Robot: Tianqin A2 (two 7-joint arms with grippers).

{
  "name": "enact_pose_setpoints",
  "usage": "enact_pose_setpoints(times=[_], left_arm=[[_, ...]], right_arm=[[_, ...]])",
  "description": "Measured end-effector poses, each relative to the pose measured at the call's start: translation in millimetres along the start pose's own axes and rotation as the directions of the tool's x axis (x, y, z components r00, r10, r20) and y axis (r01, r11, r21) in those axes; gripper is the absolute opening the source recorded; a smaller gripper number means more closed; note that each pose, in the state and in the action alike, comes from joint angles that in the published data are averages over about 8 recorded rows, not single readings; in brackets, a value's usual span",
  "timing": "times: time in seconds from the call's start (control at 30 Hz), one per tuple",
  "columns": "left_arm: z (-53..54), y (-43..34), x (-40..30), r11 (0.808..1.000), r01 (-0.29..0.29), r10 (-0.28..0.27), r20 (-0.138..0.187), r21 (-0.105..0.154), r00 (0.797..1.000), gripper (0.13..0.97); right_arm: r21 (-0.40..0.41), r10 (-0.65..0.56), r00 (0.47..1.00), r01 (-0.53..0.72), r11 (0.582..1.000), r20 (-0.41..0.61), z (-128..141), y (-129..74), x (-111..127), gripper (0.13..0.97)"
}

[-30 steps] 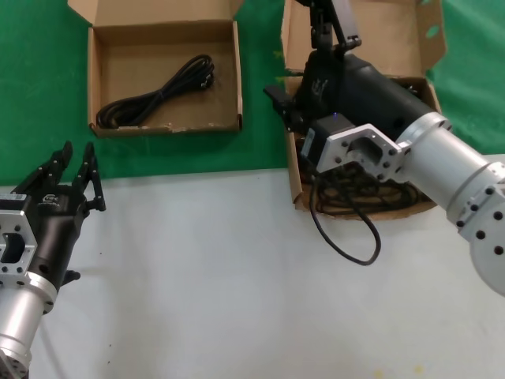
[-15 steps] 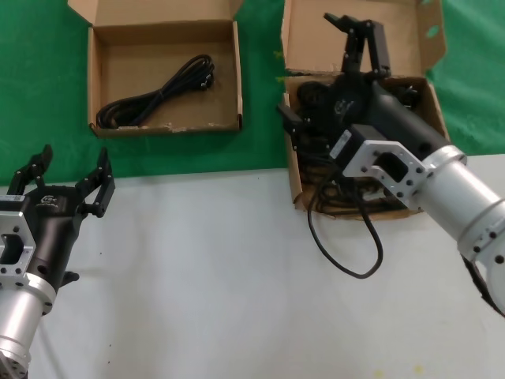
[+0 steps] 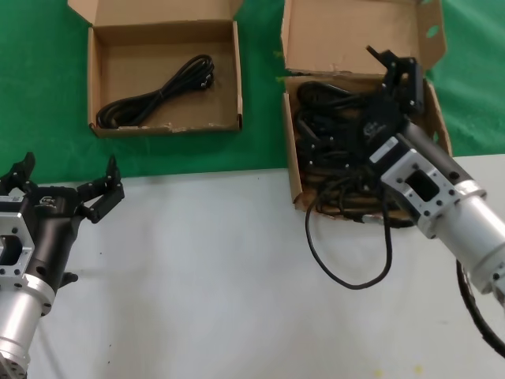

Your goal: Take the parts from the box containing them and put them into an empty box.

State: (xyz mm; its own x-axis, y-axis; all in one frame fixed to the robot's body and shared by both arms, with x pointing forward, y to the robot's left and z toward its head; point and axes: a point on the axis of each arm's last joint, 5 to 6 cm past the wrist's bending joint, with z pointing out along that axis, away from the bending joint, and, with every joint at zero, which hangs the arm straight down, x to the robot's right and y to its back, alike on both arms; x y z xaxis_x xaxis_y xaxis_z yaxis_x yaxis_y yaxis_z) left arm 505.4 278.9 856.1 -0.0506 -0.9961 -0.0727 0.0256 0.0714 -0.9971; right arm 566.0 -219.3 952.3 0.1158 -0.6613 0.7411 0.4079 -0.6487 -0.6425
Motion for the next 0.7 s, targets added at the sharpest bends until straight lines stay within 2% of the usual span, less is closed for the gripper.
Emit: enact_pose_setpoints(times=[0.2, 0.5, 0.7], left_arm=[[-0.5, 0.2, -0.2, 1.000, 0.000, 0.000, 0.002, -0.001, 1.000, 0.826], [-1.2, 0.4, -0.5, 1.000, 0.001, -0.001, 0.006, -0.001, 1.000, 0.929], [-1.7, 0.6, -0.6, 1.000, 0.001, -0.001, 0.008, -0.002, 1.000, 0.952]], right_arm=[[-0.039, 0.115, 0.993, -0.116, 0.992, -0.027, -12, 12, -6, 0.966], [-0.096, 0.278, 0.957, -0.285, 0.954, -0.083, -31, 30, -15, 0.966], [-0.129, 0.375, 0.918, -0.391, 0.911, -0.129, -44, 42, -20, 0.966]])
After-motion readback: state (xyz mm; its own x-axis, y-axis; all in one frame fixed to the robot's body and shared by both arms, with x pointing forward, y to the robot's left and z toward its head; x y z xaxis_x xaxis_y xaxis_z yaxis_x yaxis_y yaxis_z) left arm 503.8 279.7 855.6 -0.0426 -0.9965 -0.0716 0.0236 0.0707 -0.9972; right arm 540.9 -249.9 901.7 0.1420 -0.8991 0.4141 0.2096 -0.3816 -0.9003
